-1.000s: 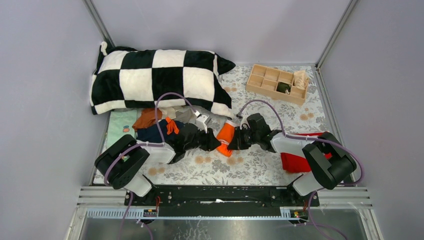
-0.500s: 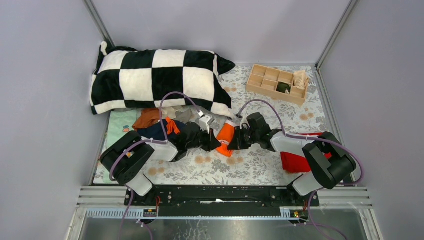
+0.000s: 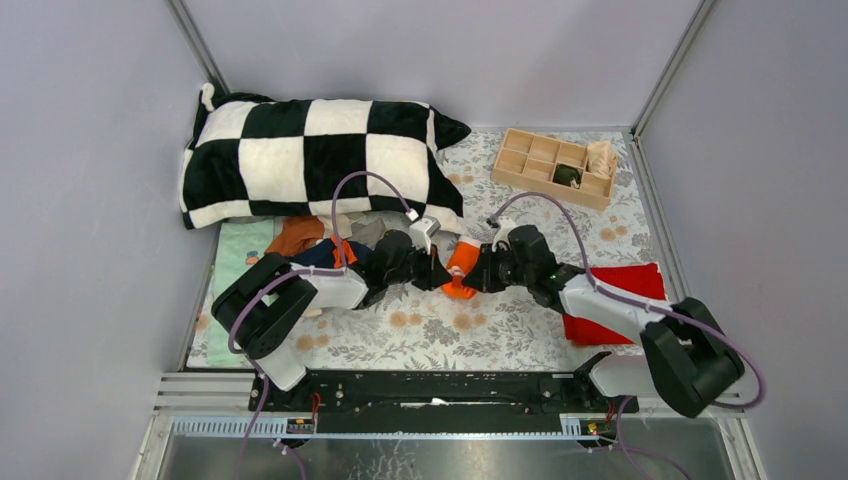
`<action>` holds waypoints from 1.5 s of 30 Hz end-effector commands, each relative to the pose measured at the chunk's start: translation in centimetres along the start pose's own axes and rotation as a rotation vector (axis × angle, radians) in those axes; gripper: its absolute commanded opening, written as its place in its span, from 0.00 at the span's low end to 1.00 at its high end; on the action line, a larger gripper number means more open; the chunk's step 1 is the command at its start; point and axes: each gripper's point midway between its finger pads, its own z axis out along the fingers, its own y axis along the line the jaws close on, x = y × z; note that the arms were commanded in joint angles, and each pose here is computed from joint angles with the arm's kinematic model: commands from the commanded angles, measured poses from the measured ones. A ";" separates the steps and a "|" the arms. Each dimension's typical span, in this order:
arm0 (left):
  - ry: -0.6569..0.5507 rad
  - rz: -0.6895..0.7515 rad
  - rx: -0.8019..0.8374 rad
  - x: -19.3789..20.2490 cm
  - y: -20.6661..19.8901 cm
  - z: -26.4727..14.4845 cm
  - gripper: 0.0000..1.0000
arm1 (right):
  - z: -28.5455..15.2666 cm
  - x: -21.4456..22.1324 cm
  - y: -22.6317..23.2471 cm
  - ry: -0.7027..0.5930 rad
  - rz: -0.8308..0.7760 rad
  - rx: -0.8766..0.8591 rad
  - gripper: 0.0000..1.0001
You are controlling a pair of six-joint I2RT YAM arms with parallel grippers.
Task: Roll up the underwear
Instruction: Roll the underwear to the center of the board.
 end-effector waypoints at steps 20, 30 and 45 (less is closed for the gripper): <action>0.172 0.020 -0.001 3.1 0.8 0.9 0.00 | -1.6 -1.7 -3.3 -0.119 -0.005 0.208 0.00; 0.212 0.028 0.021 4.0 -0.4 2.8 0.00 | -1.4 -0.6 -4.4 -0.082 0.008 0.247 0.00; 0.249 0.037 0.003 4.9 0.2 3.1 0.00 | -3.0 -2.1 -4.8 -0.118 -0.141 0.298 1.00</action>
